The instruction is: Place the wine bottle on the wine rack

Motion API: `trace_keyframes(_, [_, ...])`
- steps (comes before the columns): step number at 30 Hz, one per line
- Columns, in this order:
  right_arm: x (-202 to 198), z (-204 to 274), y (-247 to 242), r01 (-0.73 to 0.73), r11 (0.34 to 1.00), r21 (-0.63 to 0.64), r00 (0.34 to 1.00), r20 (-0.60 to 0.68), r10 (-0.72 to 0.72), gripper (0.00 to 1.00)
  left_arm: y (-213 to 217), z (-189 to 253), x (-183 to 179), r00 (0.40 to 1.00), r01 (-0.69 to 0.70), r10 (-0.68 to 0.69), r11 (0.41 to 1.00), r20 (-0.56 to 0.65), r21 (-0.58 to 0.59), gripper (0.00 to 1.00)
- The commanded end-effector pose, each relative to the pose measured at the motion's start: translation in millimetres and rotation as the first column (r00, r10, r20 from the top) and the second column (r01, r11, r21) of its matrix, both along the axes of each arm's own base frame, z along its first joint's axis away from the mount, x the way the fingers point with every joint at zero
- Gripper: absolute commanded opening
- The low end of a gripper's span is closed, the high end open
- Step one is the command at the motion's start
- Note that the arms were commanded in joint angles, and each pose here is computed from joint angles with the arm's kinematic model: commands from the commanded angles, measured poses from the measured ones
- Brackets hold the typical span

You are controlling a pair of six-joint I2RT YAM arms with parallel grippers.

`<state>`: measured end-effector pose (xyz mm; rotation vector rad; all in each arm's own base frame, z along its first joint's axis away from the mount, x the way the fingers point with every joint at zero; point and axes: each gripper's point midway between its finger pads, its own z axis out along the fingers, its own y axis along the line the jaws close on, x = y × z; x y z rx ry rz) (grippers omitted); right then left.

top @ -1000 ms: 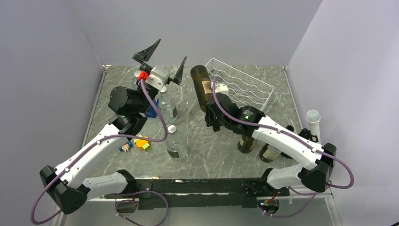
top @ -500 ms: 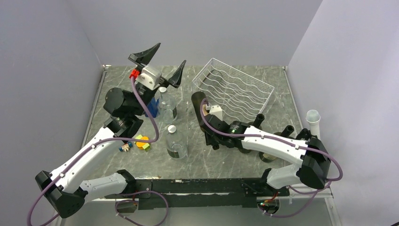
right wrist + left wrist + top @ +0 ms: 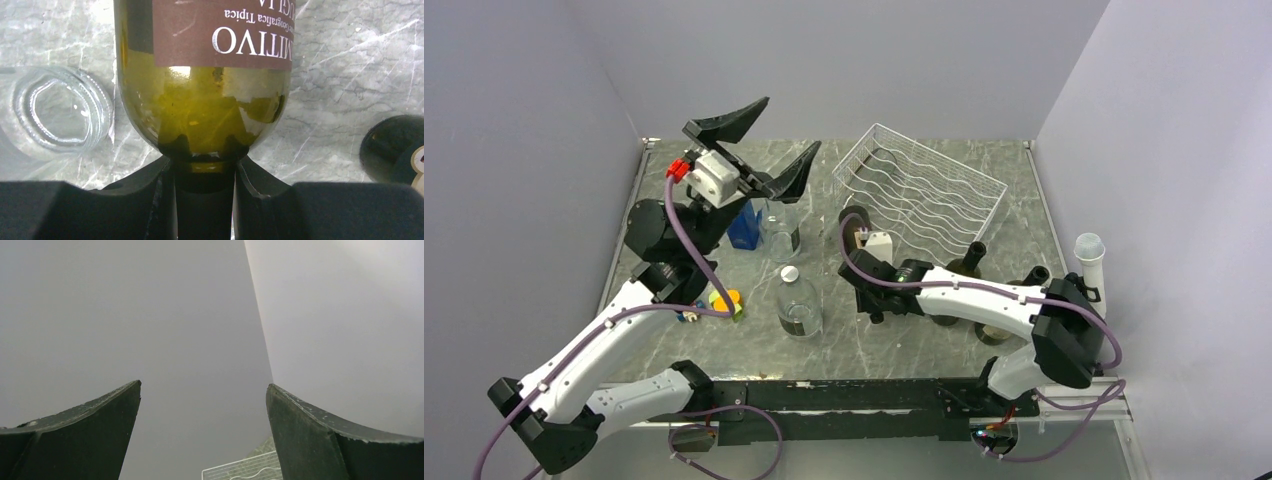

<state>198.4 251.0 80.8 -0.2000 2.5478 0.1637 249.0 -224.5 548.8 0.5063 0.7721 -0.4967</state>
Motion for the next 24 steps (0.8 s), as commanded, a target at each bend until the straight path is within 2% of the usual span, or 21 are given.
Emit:
trace_keyframes(1, [27.2, 18.1, 12.0, 0.115, 0.991, 0.071, 0.986, 0.109, -0.122, 0.0, 10.4, 34.7, -27.4, 0.995, 0.06, -0.055, 0.996, 0.081, -0.062, 0.99])
trace_keyframes(9, [36.0, 1.6, -7.8, 0.22, 0.975, -0.007, 0.968, 0.123, -0.218, 0.0, 2.0, 28.0, -25.9, 0.994, 0.09, -0.087, 0.995, 0.064, -0.04, 0.99])
trace_keyframes(17, [47.0, -5.7, -23.1, 0.402, 0.912, -0.079, 0.907, 0.169, -0.385, 0.0, -8.4, 18.4, -16.0, 0.995, 0.092, -0.091, 0.996, 0.041, -0.006, 0.99])
trace_keyframes(24, [63.0, -15.0, -20.6, 0.467, 0.881, -0.078, 0.875, 0.181, -0.448, 0.0, -8.9, 15.2, -10.3, 0.997, 0.071, -0.071, 0.997, 0.03, 0.003, 0.99])
